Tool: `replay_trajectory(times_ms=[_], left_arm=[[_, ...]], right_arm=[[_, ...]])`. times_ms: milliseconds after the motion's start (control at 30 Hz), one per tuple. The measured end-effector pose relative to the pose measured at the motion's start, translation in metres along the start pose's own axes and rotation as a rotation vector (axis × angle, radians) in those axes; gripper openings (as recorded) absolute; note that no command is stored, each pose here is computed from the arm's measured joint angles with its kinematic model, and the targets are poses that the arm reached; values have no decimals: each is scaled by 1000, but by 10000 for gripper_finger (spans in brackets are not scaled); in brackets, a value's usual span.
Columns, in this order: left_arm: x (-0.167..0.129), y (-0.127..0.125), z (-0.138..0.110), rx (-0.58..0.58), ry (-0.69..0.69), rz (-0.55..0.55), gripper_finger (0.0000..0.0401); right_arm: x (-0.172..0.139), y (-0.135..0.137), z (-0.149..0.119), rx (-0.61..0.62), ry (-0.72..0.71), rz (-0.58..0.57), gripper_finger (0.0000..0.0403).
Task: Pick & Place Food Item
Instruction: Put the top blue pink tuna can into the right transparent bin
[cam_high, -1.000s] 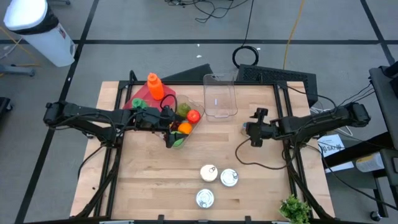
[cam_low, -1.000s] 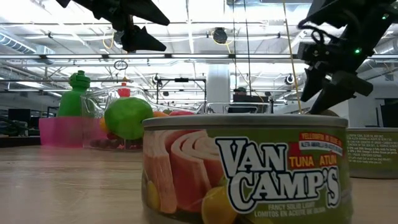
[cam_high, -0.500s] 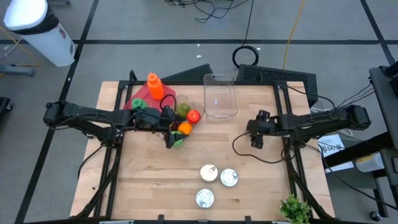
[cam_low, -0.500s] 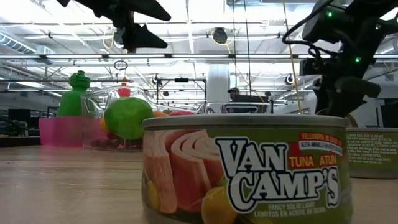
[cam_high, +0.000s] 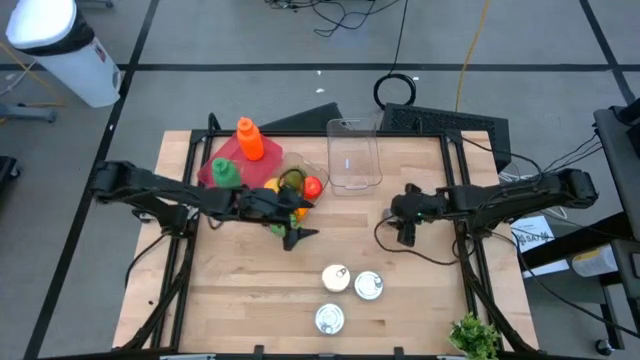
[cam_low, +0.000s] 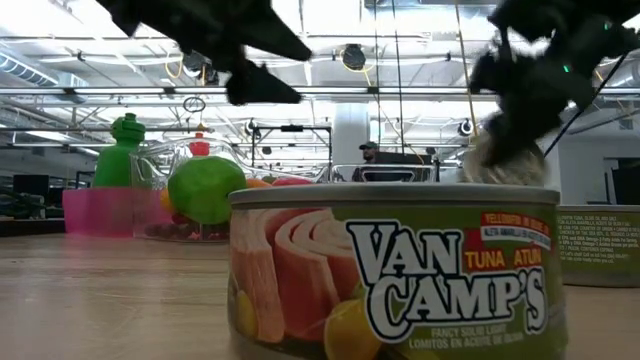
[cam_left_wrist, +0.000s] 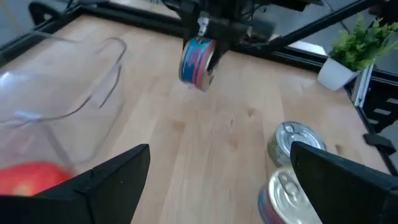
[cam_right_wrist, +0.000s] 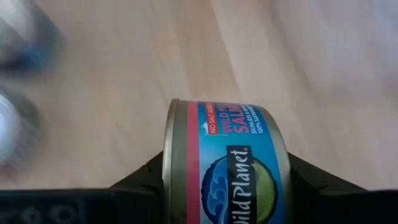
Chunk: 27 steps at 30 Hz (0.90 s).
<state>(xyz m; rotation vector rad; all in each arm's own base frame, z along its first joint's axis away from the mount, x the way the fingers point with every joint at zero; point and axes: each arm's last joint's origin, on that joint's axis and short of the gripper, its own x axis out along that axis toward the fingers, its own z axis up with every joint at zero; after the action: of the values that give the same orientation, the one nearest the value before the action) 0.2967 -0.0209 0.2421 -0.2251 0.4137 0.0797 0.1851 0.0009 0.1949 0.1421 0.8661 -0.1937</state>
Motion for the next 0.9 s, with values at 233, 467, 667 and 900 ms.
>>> replay_trajectory(times_ms=[233,467,667,900], left_arm=[[42,-2,-3,21,-202,-47,399],[69,-10,8,114,-272,-73,399],[88,-16,17,173,-279,-84,399],[87,-18,20,238,-275,-95,399]], right_arm=[[-11,26,29,-141,-530,158,169],[0,31,27,-180,-762,182,169],[6,33,28,-192,-792,180,169],[3,34,32,-192,-841,188,169]])
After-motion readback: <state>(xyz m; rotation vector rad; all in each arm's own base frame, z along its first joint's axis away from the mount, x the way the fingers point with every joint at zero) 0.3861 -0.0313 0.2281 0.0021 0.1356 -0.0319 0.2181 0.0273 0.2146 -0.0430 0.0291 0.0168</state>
